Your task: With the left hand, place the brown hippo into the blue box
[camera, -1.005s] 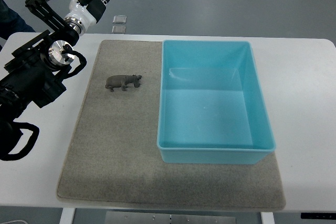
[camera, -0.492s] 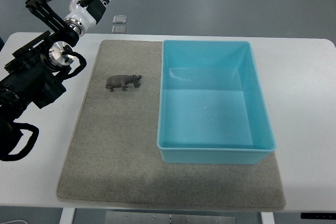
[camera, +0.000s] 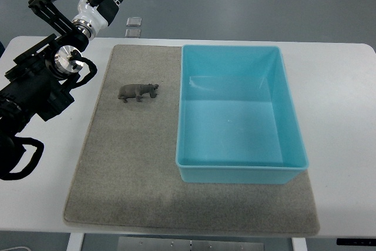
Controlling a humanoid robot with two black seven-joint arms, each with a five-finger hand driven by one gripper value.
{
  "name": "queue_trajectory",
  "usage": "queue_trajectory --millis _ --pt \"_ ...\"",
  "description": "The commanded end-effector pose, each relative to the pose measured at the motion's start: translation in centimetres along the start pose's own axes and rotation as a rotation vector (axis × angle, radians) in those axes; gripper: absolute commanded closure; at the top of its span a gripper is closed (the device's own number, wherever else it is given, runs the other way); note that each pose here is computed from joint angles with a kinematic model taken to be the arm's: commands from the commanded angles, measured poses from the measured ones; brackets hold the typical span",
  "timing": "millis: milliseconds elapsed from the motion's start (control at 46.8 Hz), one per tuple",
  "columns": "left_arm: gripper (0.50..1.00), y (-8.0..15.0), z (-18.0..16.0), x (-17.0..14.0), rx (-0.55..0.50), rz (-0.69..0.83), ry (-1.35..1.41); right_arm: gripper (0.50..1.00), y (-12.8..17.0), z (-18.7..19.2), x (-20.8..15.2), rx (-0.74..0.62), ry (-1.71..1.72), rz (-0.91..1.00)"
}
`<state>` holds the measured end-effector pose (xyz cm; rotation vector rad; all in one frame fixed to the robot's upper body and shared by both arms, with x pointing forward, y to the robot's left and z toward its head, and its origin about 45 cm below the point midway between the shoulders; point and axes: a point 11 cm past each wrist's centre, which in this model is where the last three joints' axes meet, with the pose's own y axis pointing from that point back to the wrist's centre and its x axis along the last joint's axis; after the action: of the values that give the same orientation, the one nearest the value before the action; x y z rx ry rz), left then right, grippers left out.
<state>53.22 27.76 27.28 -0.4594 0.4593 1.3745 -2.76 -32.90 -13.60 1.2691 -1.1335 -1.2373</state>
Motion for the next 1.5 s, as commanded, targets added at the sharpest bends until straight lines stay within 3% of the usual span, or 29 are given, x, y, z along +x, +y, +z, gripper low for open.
queue_trajectory --millis 0,1133,1475 --pt "0.506 0.0 -0.1 0.0 0.002 0.001 0.000 0.564 0.0 0.0 0.0 0.001 0.000 0.000" --pt "0.506 -0.4 0.1 -0.6 0.028 0.081 -0.081 0.564 0.0 0.1 0.0 -0.001 0.000 0.000" --pt "0.506 -0.8 2.8 -1.4 0.012 0.080 -0.166 0.564 0.0 0.1 0.0 -0.001 0.000 0.000"
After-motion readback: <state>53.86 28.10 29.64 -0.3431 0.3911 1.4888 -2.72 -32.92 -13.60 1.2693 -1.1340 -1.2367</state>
